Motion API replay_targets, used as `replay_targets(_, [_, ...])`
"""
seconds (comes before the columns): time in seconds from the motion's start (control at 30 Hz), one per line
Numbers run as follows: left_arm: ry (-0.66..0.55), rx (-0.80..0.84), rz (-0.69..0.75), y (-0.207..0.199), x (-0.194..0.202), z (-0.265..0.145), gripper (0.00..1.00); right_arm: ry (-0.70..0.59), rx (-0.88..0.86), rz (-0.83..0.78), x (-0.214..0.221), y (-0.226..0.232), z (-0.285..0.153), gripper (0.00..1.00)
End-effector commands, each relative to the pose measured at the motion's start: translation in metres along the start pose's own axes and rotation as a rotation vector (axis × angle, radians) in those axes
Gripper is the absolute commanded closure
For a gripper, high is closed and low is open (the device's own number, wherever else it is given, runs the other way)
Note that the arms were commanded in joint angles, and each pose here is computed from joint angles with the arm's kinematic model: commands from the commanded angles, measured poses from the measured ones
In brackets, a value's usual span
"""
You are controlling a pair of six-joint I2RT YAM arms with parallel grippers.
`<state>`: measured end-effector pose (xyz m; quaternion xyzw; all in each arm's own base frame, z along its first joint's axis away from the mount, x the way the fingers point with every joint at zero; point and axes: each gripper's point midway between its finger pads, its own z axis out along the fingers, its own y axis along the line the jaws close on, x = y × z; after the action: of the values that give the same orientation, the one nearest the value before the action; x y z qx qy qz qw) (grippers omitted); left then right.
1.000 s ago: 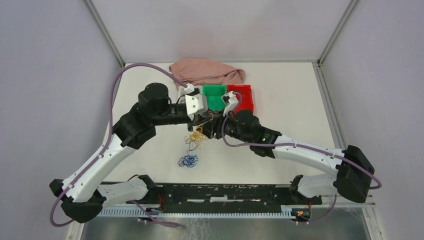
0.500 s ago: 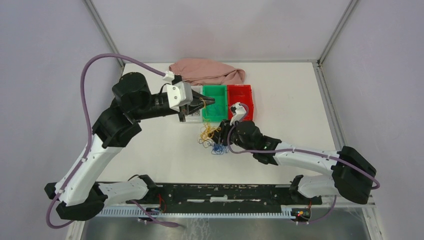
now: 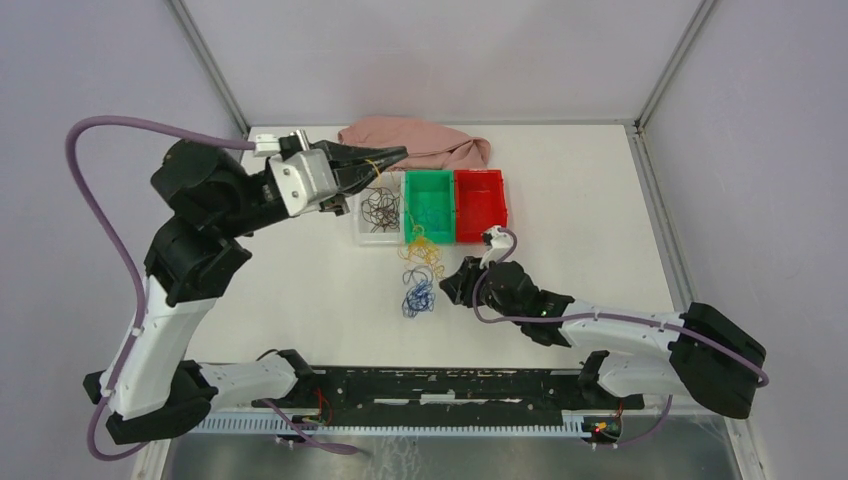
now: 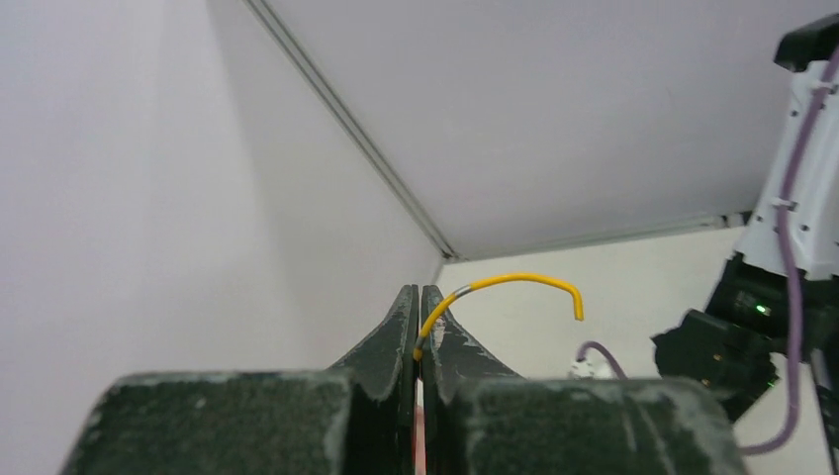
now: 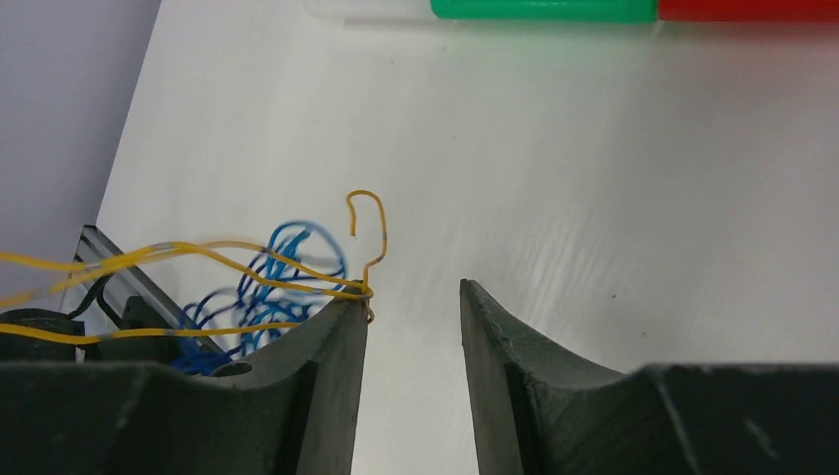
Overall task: Untangle the cables
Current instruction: Untie the cable.
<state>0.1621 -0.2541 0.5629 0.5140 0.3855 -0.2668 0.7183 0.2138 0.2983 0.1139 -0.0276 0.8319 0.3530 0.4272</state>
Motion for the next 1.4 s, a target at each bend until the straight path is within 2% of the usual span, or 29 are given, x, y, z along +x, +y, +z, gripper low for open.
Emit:
replay_targets(0.0, [-0.211,-0.239,0.25,0.054,-0.083,-0.023,0.97,-0.009,0.084,-0.003,0.007,-0.026,-0.006,0.56])
replay_targets(0.23, [-0.277,-0.356,0.324,0.073,-0.107,-0.038,0.97,-0.022,0.164,-0.027,0.009,-0.048,-0.019,0.55])
replay_targets(0.57, [-0.453,-0.673,0.568,0.121,-0.177,-0.076,0.97,-0.026,0.263,-0.058,0.013,-0.076,-0.03,0.55])
replay_targets(0.7, [-0.512,-0.804,0.614,0.136,-0.201,-0.098,0.97,-0.016,0.29,-0.053,0.02,-0.085,-0.032,0.55])
replay_targets(0.8, [-0.523,-0.816,0.625,0.136,-0.204,-0.101,0.97,-0.019,0.311,-0.055,0.022,-0.092,-0.036,0.55])
replay_targets(0.87, [-0.496,-0.771,0.577,0.135,-0.196,-0.092,0.97,-0.019,0.301,-0.059,0.019,-0.089,-0.037,0.55])
replay_targets(0.97, [-0.416,-0.597,0.479,0.118,-0.174,-0.067,0.97,-0.05,0.214,-0.071,-0.007,-0.058,-0.042,0.53])
replay_targets(1.07, [-0.371,-0.462,0.42,0.092,-0.14,-0.049,0.97,-0.109,0.039,-0.11,-0.052,-0.001,-0.053,0.45])
replay_targets(1.2, [-0.31,-0.406,0.327,0.077,-0.105,-0.04,0.97,-0.121,-0.223,-0.203,-0.106,0.09,-0.075,0.36])
replay_targets(1.37, [-0.258,-0.335,0.197,0.057,-0.069,-0.028,0.97,-0.128,-0.516,-0.264,-0.154,0.184,-0.103,0.31])
